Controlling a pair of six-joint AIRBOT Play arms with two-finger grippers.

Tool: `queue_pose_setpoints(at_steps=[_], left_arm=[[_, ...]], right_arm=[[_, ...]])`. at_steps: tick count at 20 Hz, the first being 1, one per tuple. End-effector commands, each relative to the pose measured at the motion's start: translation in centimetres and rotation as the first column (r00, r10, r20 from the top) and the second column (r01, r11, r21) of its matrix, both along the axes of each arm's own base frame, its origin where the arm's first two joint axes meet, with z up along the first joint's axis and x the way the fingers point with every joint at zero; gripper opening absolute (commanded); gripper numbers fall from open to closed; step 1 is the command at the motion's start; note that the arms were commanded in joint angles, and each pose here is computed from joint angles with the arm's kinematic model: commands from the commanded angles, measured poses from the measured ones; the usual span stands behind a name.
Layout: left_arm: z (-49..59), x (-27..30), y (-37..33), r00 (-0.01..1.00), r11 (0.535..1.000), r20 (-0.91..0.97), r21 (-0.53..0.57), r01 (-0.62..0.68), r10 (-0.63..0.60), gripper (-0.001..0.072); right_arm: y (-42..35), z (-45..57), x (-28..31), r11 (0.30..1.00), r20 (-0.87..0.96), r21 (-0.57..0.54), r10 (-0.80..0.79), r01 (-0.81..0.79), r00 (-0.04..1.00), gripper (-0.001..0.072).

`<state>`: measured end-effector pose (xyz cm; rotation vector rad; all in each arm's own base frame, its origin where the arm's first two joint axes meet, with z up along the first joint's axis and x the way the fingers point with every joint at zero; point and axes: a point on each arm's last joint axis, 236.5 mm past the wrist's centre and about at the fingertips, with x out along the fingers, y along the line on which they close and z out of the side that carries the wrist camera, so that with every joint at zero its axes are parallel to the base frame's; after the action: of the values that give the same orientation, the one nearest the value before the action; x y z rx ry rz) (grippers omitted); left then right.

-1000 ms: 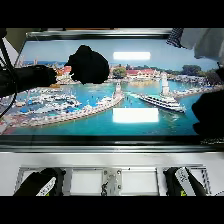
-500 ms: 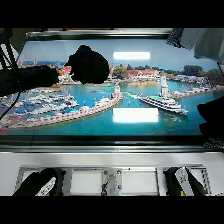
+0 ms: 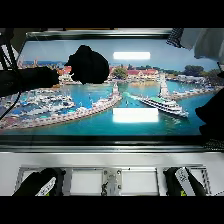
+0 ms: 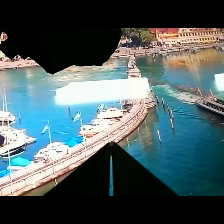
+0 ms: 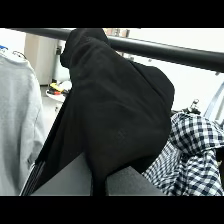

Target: Fold the clothes and pants, and hang the long-sleeved shirts on hangers.

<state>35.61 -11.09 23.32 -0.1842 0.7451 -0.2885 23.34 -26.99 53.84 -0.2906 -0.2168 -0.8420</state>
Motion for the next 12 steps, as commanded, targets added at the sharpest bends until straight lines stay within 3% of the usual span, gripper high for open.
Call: queue_pose_setpoints(at_steps=[1,7,12], left_arm=[[-0.1,0.0,0.0,1.000,1.000,-0.004,0.003,0.001,-0.001,0.0013],[-0.1,0.0,0.0,1.000,1.000,-0.005,0.002,0.001,-0.001,0.0013],[-0.1,0.0,0.0,1.000,1.000,-0.005,0.001,0.001,-0.001,0.0013]], right_arm=[[-2.1,-1.1,-0.1,0.999,-0.035,0.010,-0.049,0.050,0.998,0.0006],[-7.2,-1.6,-4.2,0.981,0.104,0.125,-0.165,0.152,0.981,0.0006],[-10.9,-4.3,-6.6,0.950,0.071,0.210,-0.252,0.233,0.965,0.0006]])
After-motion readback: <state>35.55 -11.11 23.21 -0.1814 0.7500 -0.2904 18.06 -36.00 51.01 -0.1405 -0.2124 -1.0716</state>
